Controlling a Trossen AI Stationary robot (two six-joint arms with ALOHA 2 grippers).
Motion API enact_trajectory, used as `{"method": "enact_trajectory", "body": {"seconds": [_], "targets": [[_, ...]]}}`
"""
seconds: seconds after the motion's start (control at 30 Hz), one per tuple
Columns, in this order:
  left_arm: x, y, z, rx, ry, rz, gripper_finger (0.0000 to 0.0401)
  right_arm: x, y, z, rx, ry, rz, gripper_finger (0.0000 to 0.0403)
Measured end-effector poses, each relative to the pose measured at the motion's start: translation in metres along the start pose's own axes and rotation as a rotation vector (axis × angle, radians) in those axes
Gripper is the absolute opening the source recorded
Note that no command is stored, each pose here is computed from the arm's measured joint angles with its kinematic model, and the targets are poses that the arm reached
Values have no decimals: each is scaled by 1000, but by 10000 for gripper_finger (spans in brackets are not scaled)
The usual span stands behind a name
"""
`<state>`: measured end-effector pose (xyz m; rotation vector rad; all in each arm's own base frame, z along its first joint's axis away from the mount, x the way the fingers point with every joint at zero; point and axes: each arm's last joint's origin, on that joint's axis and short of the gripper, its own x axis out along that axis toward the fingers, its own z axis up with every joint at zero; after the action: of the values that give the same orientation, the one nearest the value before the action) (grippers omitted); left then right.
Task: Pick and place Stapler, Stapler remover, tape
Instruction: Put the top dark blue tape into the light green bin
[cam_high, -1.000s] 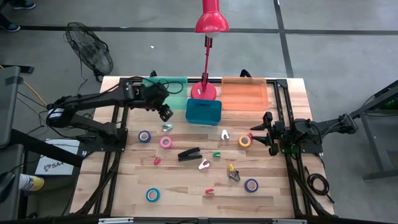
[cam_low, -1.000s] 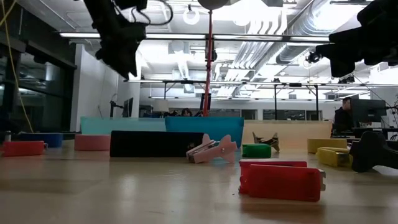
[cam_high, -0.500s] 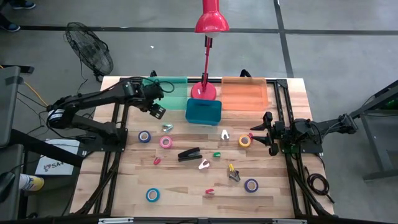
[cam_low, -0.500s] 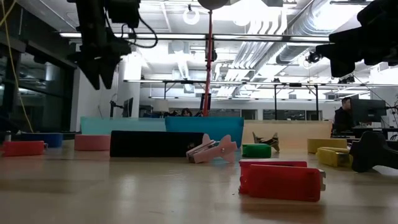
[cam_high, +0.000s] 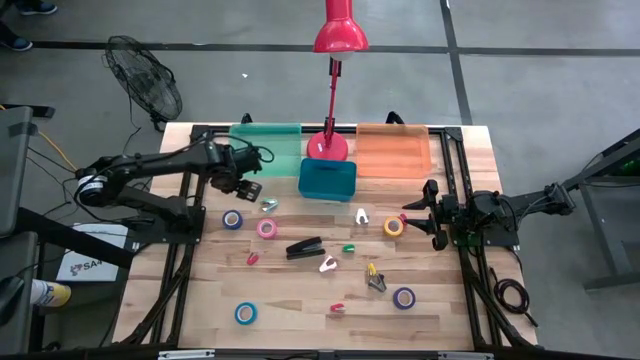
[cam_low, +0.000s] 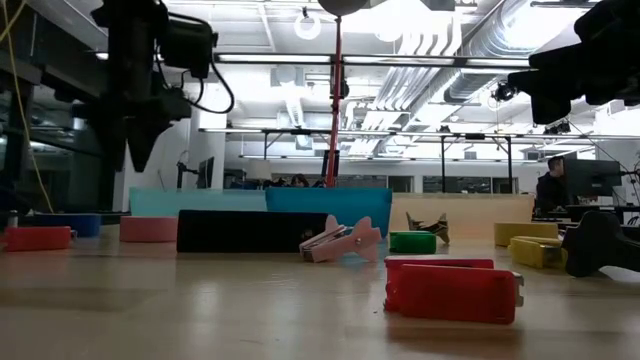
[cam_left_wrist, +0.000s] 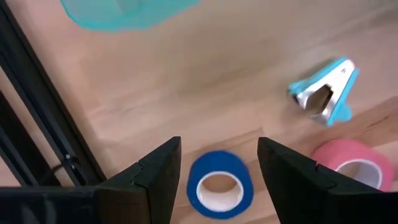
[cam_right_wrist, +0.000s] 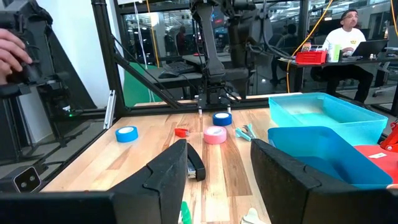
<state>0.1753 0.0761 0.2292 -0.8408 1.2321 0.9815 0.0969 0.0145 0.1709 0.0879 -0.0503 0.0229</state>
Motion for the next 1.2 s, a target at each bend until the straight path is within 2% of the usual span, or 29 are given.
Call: {"method": "enact_trajectory", "body": {"seconds": [0.3,0.63,1.2], "targets": [[15,2,-12,-32,113,-23,207,0,0,0,0,0,0,170],[34,2,-32,-6,155,24,207,0,0,0,0,0,0,170],[60,13,-45,-55,186,61,207,0,0,0,0,0,0,169]]}}
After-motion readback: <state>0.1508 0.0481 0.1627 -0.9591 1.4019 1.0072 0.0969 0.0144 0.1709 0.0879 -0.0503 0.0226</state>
